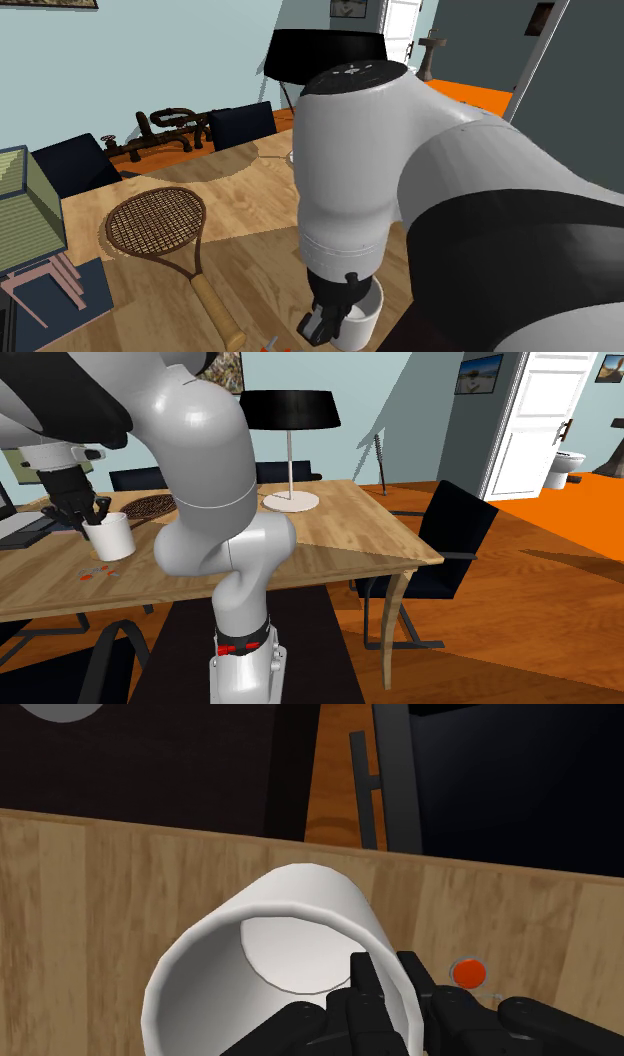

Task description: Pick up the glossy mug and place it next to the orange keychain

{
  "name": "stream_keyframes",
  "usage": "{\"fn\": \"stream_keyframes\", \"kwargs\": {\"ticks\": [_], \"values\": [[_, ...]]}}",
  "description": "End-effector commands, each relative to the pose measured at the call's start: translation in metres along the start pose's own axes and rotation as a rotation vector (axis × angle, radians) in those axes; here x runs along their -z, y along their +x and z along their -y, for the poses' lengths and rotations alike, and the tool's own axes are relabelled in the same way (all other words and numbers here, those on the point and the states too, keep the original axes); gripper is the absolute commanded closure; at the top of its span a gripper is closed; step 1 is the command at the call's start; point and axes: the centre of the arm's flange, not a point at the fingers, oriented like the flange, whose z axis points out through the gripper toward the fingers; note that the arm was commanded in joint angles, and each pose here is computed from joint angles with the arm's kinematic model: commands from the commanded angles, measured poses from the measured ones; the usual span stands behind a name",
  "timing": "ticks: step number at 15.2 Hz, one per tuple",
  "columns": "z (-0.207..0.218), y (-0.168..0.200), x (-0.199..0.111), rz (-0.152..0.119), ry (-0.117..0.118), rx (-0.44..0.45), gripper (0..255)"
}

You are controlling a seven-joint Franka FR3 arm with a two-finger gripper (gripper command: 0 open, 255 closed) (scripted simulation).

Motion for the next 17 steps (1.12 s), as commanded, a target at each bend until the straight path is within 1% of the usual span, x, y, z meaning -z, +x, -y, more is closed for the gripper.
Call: {"fn": "stream_keyframes", "kwargs": {"ticks": [1, 15, 17], "values": [[0.002, 0.000, -0.010, -0.001, 0.000, 0.000, 255], [0.006, 0.002, -0.083, -0.001, 0.000, 0.000, 255], [0.006, 0.002, -0.083, -0.001, 0.000, 0.000, 255]]}}
